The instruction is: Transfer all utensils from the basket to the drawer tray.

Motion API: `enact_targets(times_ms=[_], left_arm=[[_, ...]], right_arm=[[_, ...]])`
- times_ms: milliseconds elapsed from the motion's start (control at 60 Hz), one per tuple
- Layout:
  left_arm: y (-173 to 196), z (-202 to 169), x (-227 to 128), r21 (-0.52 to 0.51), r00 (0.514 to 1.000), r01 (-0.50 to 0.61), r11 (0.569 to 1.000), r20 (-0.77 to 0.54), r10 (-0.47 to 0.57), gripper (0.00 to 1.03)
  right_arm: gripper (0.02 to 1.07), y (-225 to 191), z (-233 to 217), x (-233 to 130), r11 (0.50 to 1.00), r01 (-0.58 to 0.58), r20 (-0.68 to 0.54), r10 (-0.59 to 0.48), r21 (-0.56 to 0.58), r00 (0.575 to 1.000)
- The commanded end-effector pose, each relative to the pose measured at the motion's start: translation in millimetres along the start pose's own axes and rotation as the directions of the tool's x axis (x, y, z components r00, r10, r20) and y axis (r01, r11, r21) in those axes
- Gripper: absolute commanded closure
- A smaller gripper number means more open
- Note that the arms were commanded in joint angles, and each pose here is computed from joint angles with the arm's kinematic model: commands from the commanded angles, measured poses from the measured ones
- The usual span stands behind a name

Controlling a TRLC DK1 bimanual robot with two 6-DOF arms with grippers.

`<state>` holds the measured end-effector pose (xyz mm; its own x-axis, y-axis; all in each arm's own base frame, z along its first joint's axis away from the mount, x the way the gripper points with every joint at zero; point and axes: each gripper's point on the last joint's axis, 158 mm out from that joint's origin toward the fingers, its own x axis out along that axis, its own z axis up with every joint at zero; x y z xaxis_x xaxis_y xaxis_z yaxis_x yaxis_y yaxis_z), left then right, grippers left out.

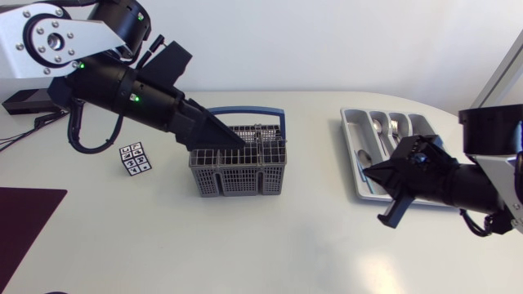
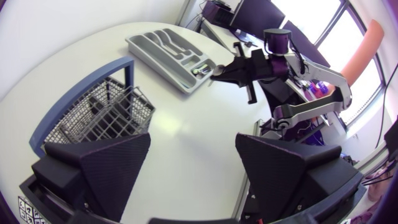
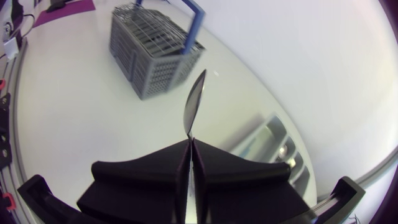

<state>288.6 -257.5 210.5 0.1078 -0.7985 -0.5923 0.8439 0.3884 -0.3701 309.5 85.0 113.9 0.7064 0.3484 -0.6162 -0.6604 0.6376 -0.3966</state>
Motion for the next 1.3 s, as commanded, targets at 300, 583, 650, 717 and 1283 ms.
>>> enact_targets(times_ms=[300,583,650,717,1283], left_arm=[[65.6,-24.4,-1.8,-0.076,0.969,-0.244,0.967,-0.061,0.24,0.04],[86.6,-38.5,-15.2,-0.1,0.942,-0.333,0.937,-0.082,0.326,0.04],[88.9,-40.5,-18.6,-0.102,0.937,-0.348,0.932,-0.081,0.34,0.04],[91.1,-44.3,-20.4,-0.102,0.931,-0.362,0.926,-0.081,0.355,0.04],[127.7,-81.0,-40.3,-0.064,0.796,-0.601,0.796,-0.135,0.59,0.04]], right_arm=[[1.01,-117.2,-125.0,-7.4,0.96,0.28,-0.234,-0.276,-0.014,0.932],[1.01,-155.1,-182.9,-0.3,0.93,0.364,-0.328,-0.358,-0.046,0.874],[1.01,-160.2,-194.0,1.6,0.925,0.376,-0.347,-0.372,-0.056,0.861],[1.01,-163.2,-204.1,4.5,0.921,0.385,-0.366,-0.38,-0.064,0.849],[0.08,-160.0,-230.2,-6.4,0.908,0.403,-0.428,-0.411,-0.115,0.805]])
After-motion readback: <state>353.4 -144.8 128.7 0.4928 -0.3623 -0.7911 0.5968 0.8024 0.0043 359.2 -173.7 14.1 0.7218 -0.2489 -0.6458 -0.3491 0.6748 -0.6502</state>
